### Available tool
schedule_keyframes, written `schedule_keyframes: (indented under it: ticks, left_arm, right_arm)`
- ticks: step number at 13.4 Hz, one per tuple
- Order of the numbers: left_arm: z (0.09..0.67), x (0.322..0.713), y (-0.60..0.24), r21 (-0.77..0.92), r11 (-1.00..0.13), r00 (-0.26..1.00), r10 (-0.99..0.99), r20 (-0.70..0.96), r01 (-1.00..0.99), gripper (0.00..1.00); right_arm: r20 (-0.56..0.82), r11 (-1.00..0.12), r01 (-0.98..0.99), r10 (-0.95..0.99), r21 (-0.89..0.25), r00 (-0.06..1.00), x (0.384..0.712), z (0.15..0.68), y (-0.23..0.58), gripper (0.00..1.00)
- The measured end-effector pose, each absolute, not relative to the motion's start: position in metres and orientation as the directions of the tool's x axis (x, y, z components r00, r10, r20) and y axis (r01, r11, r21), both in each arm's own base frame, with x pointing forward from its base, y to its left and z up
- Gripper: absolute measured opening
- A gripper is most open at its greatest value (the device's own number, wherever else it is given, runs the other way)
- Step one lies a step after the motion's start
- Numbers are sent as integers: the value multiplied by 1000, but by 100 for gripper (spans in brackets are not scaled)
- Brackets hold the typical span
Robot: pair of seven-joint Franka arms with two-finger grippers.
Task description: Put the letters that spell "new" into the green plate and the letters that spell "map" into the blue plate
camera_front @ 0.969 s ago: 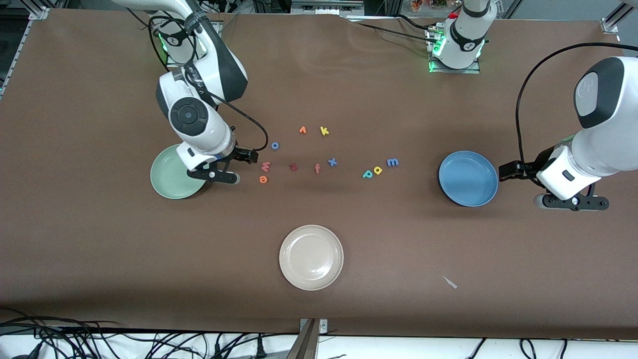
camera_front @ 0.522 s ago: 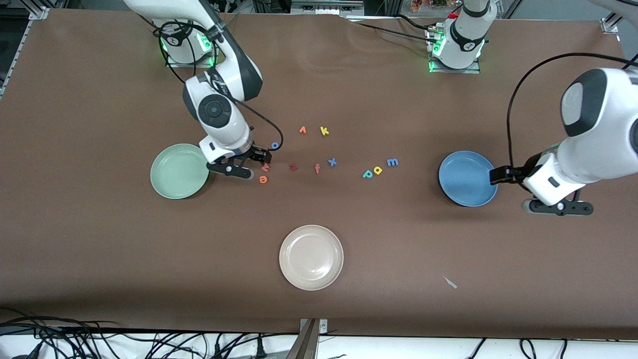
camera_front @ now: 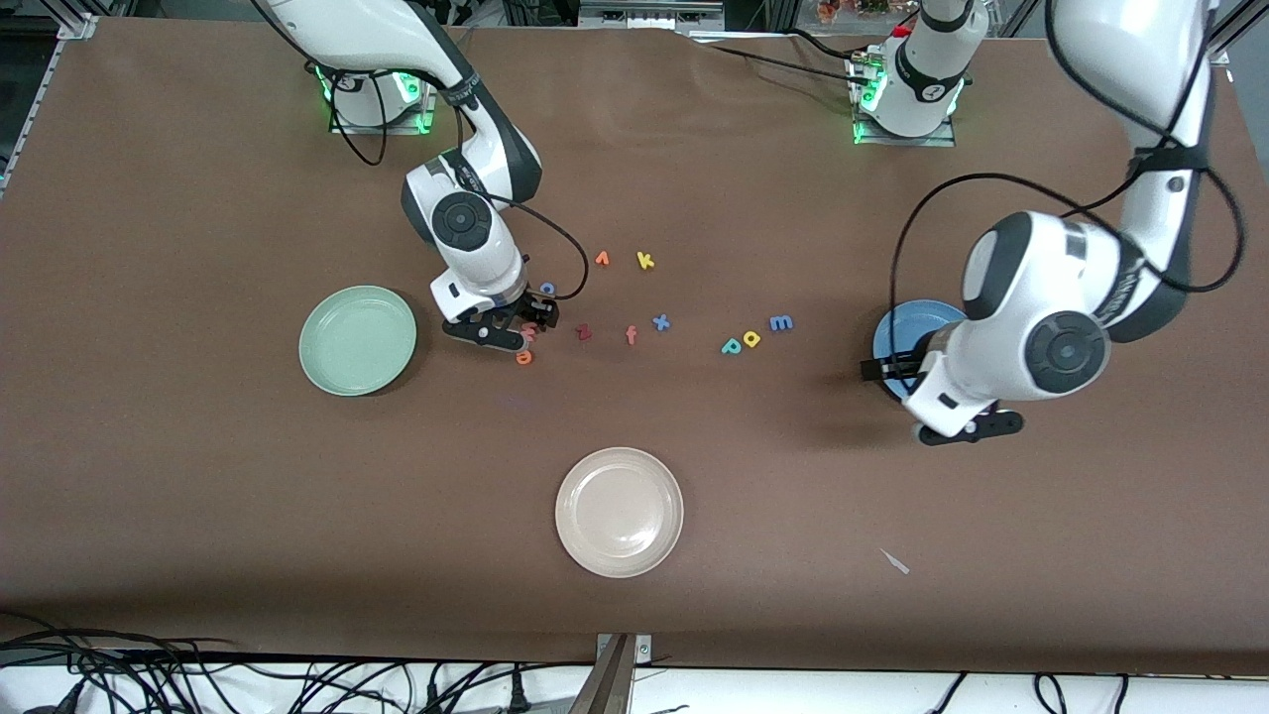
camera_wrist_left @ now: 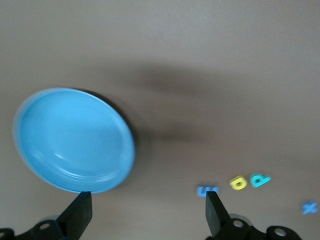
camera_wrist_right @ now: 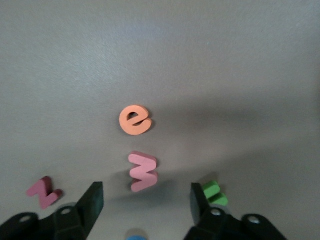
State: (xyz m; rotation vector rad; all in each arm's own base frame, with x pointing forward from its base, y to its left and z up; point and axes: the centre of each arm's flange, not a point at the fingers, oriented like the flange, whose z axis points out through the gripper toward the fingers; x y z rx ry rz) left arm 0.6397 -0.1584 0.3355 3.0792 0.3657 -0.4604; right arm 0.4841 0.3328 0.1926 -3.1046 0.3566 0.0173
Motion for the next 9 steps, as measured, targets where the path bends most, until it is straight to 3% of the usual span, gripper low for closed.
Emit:
schedule_keyframes:
  ticks: [3, 5, 9]
  left_arm:
    - [287, 612, -206, -38, -957, 919, 286, -270, 287, 100]
    - [255, 585, -235, -32, -957, 926, 288, -242, 289, 100]
    - [211, 538, -247, -43, -963, 928, 267, -260, 265, 98]
  right_arm:
    - [-15, -974, -225, -225, -12, 974, 481, 183, 332, 72]
    - [-16, -974, -225, -225, -11, 974, 481, 182, 332, 58]
    - [-5, -974, -226, -226, -22, 974, 481, 173, 332, 56]
